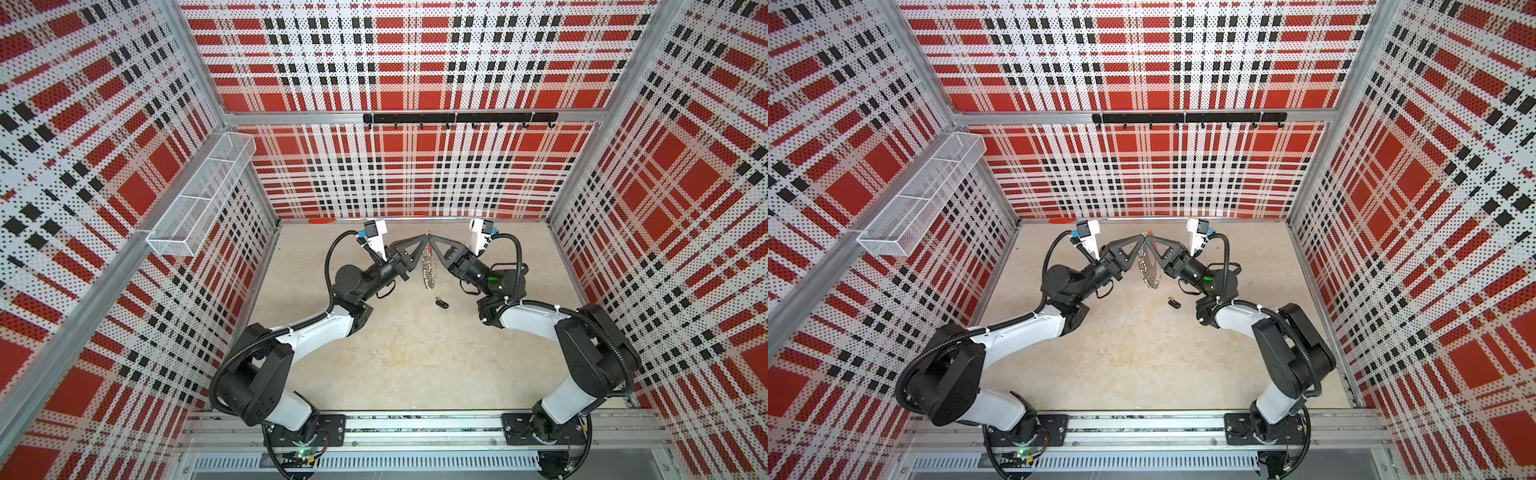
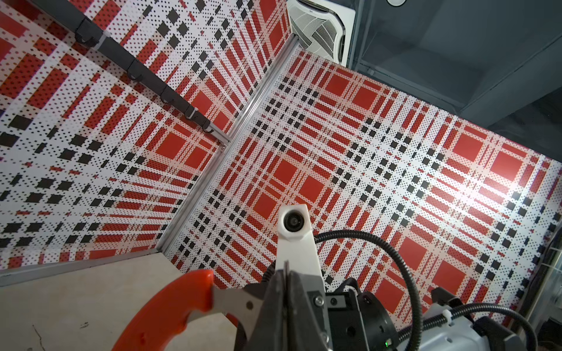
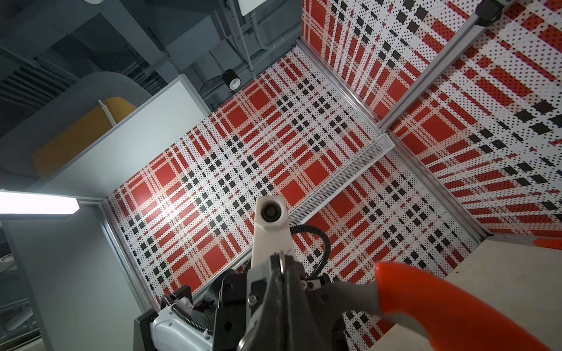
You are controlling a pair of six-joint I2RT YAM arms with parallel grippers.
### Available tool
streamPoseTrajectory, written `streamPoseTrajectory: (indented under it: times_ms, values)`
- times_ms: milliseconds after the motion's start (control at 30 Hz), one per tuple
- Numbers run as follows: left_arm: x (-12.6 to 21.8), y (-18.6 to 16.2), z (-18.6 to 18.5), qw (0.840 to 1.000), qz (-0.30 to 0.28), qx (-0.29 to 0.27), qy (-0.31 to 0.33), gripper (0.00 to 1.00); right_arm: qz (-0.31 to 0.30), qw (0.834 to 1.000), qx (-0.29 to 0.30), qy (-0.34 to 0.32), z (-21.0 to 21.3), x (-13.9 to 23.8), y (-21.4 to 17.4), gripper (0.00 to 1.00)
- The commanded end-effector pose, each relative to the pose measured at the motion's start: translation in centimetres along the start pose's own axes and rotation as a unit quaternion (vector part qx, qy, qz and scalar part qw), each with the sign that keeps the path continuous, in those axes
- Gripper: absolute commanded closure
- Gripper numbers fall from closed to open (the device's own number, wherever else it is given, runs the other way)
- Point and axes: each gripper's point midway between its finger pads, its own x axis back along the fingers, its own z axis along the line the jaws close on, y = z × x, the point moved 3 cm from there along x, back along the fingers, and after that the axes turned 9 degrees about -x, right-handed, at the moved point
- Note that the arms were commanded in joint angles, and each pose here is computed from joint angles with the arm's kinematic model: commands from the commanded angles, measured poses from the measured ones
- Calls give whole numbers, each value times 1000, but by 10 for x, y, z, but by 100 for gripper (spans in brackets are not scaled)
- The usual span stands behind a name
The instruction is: Put the keys on the keyring
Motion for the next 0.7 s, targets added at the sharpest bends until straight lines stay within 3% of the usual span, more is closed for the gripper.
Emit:
streamPoseTrajectory:
  times_ms: [0, 133, 333, 500, 667]
  values:
    - [-7, -2, -5, 1000, 9, -5, -22, 100, 10, 998, 31, 62, 27, -7, 0, 100]
    - [-8, -4, -6, 999, 24, -11, -27, 100, 13, 998, 34, 54, 26, -6, 0, 98]
    - [-12, -13, 1, 991, 119, -61, -15, 100, 71, 993, 83, -47, 12, 13, 10, 72]
    - [-8, -17, 8, 980, 182, -79, -22, 100, 152, 962, 169, -151, 4, 21, 13, 63]
    - [-7, -11, 0, 977, 191, -82, -38, 100, 197, 941, 203, -186, -1, 23, 13, 63]
